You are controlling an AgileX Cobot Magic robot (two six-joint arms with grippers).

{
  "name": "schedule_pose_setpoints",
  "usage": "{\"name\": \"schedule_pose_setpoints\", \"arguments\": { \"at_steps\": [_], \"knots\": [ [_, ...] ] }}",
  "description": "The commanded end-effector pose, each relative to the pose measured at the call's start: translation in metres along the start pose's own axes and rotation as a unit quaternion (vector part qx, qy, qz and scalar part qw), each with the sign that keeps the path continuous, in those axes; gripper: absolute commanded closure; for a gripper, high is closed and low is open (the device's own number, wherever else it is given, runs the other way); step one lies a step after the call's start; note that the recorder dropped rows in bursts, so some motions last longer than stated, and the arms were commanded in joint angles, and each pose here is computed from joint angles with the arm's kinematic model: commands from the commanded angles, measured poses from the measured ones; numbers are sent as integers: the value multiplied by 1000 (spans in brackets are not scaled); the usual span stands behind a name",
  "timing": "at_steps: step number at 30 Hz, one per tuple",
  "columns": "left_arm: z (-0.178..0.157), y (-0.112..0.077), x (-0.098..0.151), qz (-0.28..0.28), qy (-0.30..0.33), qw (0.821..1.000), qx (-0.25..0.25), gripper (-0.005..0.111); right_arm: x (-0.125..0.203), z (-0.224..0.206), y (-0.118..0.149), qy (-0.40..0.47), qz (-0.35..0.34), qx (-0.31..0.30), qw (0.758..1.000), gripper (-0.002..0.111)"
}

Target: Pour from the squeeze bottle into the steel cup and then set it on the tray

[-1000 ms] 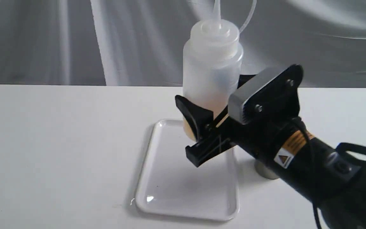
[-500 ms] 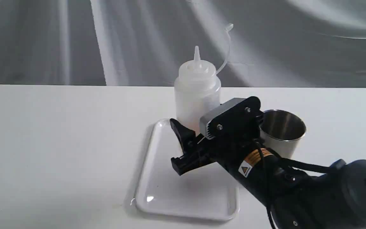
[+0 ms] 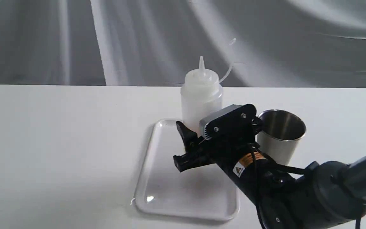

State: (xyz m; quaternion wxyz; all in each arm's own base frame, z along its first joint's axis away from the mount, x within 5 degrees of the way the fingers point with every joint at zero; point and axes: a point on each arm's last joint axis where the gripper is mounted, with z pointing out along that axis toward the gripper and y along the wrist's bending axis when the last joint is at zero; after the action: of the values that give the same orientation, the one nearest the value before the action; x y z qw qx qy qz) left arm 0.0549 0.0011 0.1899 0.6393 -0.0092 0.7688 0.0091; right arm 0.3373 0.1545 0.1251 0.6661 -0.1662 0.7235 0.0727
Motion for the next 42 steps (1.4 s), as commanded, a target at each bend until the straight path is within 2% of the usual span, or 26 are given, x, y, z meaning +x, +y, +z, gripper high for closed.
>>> {"name": "schedule_pose_setpoints", "arguments": {
  "at_steps": [1,10,15,26,42],
  "knots": [
    [0,0,1,-2,-3,1000,2,98,-3,5,-4,-30,0,15,999,108],
    [0,0,1,-1,-3,1000,2,98,1,20,-2,-35,3,16,999,108],
    [0,0,1,-2,-3,1000,2,98,10,27,0,-33,30,15,999,108],
    [0,0,1,0,-3,1000,2,98,33,28,8,-8,13,-18,1000,108],
    [0,0,1,-2,-3,1000,2,98,39,32,8,-8,13,-15,1000,108]
  ]
}}
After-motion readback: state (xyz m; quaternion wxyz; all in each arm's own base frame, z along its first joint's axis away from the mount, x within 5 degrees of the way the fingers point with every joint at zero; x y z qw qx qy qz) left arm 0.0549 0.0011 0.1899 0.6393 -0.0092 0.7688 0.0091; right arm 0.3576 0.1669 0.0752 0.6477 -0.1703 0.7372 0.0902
